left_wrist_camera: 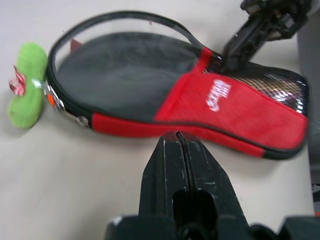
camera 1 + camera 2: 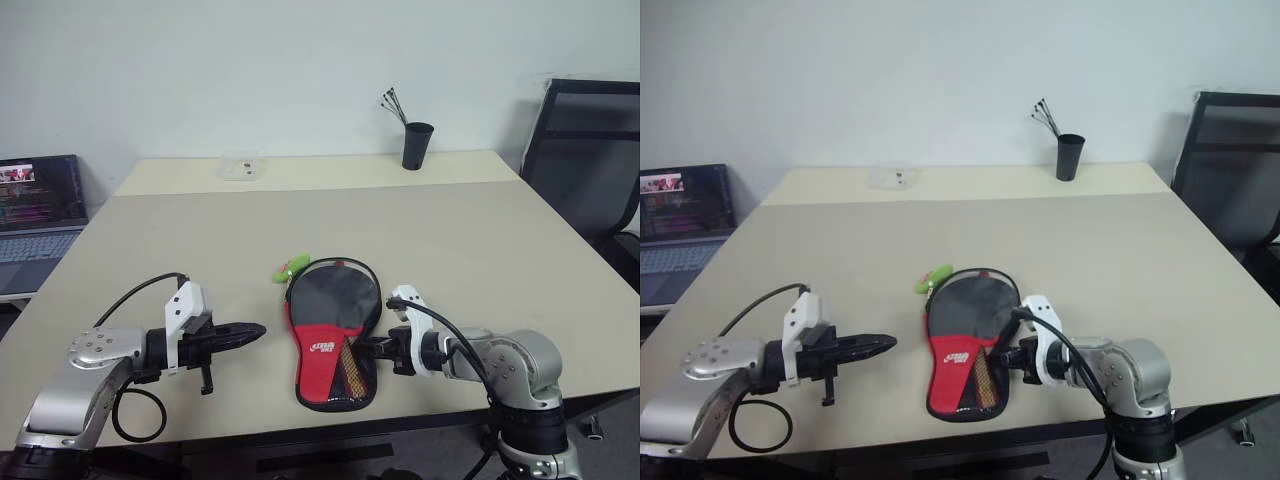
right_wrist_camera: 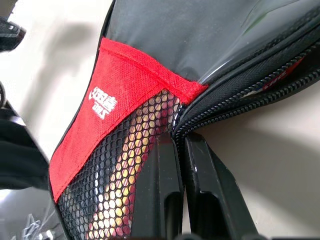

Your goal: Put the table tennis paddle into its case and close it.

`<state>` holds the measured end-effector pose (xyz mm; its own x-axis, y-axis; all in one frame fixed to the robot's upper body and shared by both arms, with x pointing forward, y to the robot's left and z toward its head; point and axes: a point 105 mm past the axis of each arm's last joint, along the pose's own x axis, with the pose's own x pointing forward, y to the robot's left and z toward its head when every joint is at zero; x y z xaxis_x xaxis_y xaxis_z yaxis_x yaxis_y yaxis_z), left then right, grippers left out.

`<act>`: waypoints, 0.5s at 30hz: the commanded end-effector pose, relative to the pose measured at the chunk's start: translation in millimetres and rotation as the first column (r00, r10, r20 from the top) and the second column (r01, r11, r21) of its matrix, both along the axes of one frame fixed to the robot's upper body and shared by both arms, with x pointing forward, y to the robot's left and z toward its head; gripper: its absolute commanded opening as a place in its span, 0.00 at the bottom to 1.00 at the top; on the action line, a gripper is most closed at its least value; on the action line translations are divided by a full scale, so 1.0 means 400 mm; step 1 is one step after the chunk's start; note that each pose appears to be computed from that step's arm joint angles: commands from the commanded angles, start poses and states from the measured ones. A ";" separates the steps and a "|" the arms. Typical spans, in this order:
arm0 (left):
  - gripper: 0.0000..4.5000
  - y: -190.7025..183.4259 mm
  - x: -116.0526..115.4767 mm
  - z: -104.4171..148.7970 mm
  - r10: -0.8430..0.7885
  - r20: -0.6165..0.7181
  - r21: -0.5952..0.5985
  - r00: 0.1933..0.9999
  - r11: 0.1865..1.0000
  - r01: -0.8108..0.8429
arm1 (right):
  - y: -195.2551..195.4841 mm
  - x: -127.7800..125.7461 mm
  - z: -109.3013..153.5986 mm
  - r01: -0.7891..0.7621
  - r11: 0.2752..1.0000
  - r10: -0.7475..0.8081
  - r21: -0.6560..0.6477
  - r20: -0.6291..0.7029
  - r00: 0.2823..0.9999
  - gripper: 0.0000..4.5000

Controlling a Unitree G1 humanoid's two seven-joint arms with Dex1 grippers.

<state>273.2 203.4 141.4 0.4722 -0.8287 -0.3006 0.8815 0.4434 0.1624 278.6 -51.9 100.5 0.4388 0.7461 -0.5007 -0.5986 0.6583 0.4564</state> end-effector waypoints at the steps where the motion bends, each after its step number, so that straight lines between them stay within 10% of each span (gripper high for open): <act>1: 0.00 -0.009 -0.001 0.034 -0.039 0.039 0.005 0.999 0.999 0.039 | 0.003 -0.020 0.024 -0.009 0.999 0.008 0.036 0.036 0.999 0.01; 15: 0.00 -0.018 0.010 0.039 -0.041 0.060 0.008 0.997 0.999 0.040 | -0.018 -0.030 -0.006 0.053 0.999 -0.053 0.009 0.005 0.999 0.11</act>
<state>277.5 198.0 148.3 0.4513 -0.8426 -0.2938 0.8919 0.4146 0.1809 269.8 -59.5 92.2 0.4722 0.7177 -0.5119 -0.5498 0.6937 0.4653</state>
